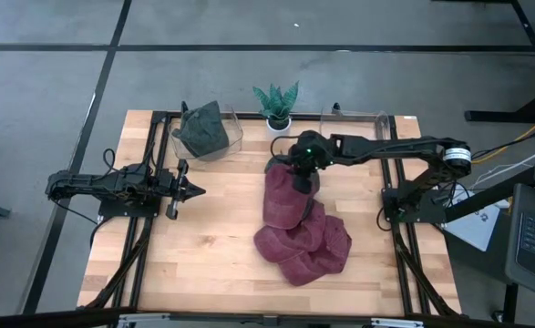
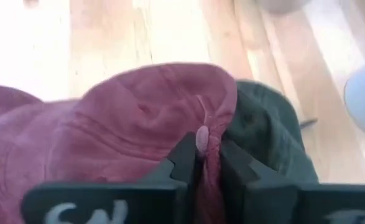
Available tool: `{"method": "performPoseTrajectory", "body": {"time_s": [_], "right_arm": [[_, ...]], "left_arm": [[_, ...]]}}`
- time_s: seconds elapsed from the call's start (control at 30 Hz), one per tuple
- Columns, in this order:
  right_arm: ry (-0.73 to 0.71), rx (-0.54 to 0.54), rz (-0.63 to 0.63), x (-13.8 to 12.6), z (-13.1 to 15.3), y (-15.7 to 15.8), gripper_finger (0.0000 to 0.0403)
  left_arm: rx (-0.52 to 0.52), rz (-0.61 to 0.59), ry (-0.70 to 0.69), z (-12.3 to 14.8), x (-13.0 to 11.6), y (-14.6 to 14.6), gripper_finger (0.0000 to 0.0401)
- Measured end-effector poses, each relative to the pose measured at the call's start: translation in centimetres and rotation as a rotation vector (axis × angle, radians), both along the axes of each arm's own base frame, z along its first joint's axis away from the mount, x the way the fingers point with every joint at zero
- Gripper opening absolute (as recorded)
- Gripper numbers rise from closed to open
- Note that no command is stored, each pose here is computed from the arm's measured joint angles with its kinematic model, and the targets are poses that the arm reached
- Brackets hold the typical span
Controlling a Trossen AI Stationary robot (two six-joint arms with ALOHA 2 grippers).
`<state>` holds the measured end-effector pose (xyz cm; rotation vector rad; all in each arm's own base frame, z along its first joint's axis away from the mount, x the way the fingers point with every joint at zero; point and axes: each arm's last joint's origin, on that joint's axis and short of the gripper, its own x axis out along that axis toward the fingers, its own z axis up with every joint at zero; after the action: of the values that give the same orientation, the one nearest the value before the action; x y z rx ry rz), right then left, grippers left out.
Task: Pick & Place hat
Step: Put the left red cap into the right transparent bin
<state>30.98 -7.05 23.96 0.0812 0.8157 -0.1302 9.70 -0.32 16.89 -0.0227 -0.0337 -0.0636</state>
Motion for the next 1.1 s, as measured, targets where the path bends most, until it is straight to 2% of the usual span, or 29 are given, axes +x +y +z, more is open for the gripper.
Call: {"method": "performPoseTrajectory", "body": {"time_s": [0.1, 0.23, 0.33, 0.53, 0.67, 0.77, 1.1], "right_arm": [[-0.056, -0.024, 0.020, 0.3, 0.6, 0.2, 0.0060], [-0.128, -0.060, 0.076, 0.4, 1.6, 0.6, 0.0028], [-0.159, -0.092, 0.150, 0.3, 2.3, 1.0, 0.0027], [-0.183, -0.270, 0.343, -0.2, 3.4, 2.2, 0.0034], [-0.241, -0.375, 0.418, -1.0, 5.0, 2.8, 0.0029], [-0.270, -0.416, 0.416, -1.6, 6.0, 3.1, 0.0029], [-0.340, -0.563, 0.294, -5.3, 10.0, 3.2, 0.0029]], "left_arm": [[0.000, 0.000, 0.000, 0.0, 0.0, 0.0, 0.0006], [0.000, 0.000, 0.000, 0.0, 0.0, 0.0, 0.0006], [0.000, 0.000, 0.000, 0.0, 0.0, 0.0, 0.0006], [0.000, 0.000, 0.000, 0.0, 0.0, 0.0, 0.0006], [0.000, 0.000, 0.000, 0.0, 0.0, 0.0, 0.0006], [0.000, 0.000, 0.000, 0.0, 0.0, 0.0, 0.0006], [0.000, 0.000, 0.000, 0.0, 0.0, 0.0, 0.0006]]}}
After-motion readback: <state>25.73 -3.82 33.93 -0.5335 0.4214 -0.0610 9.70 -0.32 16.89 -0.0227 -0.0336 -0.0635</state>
